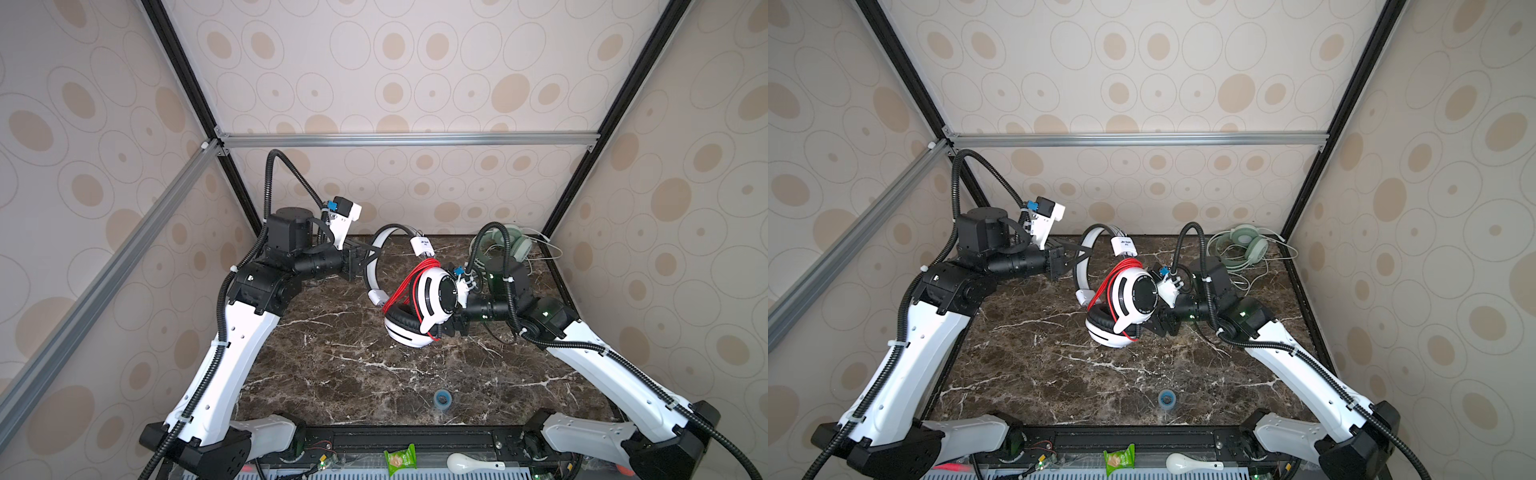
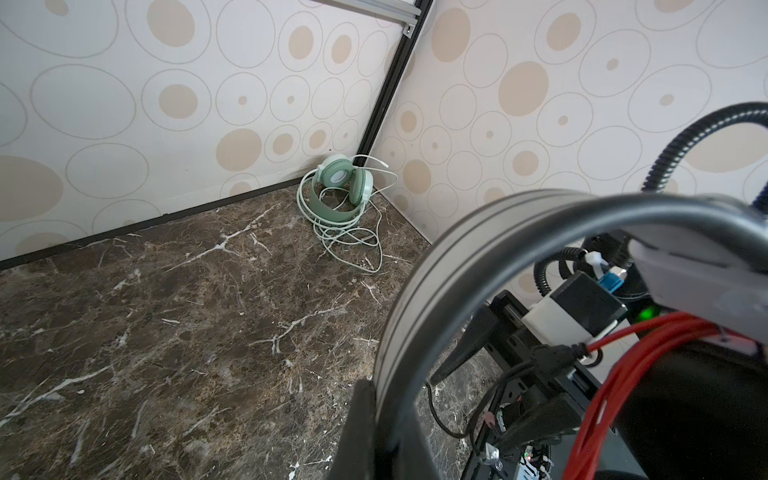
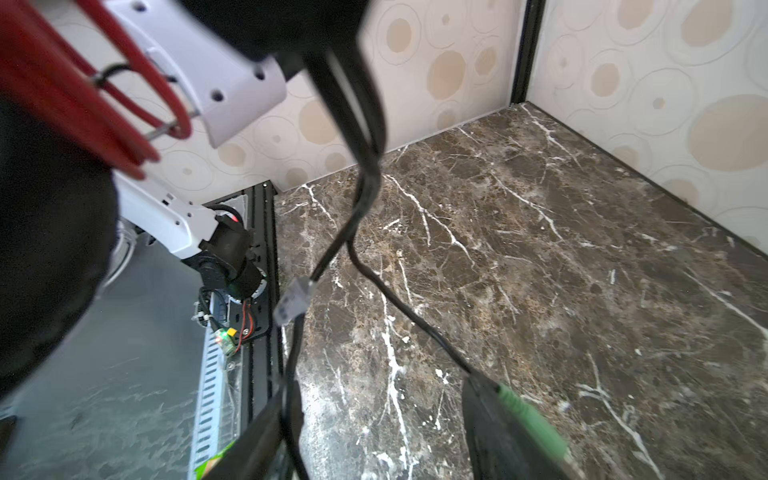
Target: Wrap the headphones
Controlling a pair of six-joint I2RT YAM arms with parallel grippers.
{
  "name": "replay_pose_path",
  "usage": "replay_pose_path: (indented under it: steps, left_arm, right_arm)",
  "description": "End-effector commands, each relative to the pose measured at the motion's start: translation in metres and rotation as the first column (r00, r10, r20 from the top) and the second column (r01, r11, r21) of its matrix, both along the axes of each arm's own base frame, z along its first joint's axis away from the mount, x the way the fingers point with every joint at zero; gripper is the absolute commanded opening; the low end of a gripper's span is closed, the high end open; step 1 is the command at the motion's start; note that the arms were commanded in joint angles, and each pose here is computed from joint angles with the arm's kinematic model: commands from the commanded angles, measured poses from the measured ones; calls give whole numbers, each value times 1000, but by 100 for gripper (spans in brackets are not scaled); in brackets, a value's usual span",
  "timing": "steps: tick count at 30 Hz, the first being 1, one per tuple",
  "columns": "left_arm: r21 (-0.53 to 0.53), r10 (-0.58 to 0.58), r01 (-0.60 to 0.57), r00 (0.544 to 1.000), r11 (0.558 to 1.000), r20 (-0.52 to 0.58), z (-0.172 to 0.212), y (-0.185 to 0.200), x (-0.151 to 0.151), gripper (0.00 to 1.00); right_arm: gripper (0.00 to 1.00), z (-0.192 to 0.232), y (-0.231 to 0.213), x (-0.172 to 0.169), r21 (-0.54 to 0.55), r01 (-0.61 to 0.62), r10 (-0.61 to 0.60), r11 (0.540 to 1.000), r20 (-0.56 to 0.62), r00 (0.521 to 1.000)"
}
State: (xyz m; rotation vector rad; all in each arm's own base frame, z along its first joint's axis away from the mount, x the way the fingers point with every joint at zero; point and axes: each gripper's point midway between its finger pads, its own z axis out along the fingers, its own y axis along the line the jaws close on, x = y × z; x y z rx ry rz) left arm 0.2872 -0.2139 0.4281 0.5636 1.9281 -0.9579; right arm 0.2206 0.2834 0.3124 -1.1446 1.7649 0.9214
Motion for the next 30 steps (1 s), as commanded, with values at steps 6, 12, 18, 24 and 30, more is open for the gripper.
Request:
replay_pose_path:
  steps: [6,12,18,24,30]
  left_arm:
    - [-67,-49,50,999,997,21,20,-5,-11,0]
    - [-82,-69,70,997,994,18,22,-8,-11,0]
    - [-88,-80,81,997,993,7,21,-10,-12,0]
    - [-88,-80,79,997,993,1,20,-10,-10,0]
    - [-97,-92,90,996,991,-8,18,-13,-10,0]
  right_arm:
    - [65,13,5,21,-7,27,-26,1000,130,991]
    - [65,15,14,30,-19,3,0,1000,159,987]
    - [65,24,20,36,2,-4,4,1000,193,981]
    - [63,31,19,37,0,-5,5,1000,222,975]
    - [63,21,20,41,-48,-12,23,999,229,973]
